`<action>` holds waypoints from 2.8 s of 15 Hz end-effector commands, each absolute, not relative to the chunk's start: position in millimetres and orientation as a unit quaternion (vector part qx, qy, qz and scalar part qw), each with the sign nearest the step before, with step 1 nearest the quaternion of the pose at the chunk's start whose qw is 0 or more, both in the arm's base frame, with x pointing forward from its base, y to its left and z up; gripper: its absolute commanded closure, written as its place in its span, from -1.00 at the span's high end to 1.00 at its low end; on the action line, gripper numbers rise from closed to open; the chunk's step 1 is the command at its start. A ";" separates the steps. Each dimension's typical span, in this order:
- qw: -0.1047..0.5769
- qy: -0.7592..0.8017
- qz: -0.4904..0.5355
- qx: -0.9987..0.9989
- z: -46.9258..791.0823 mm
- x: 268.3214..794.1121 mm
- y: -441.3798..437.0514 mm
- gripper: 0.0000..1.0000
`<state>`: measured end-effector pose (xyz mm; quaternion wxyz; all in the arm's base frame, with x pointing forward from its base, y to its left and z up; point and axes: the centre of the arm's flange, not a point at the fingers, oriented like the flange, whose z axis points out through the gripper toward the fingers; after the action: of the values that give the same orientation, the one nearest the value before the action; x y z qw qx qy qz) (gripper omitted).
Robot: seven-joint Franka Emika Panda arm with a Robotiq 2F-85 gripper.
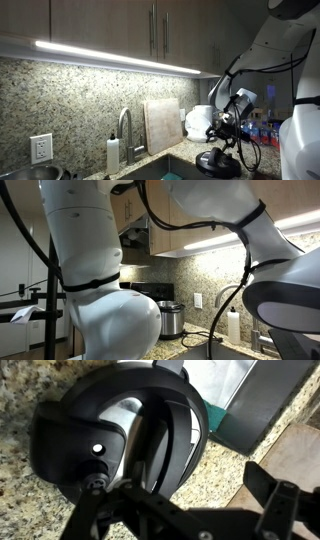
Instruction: Put the lid on the cooker
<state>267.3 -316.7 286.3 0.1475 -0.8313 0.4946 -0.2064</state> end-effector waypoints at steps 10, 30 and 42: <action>0.180 0.508 -0.243 -0.807 223.9 296.2 -355.4 1.00; 0.257 0.484 -0.287 -0.786 201.9 348.9 -396.7 -0.88; 0.226 0.380 -0.209 -0.872 271.0 365.5 -380.8 -0.86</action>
<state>364.9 -383.5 223.2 0.2640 -0.8476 0.3968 -0.2335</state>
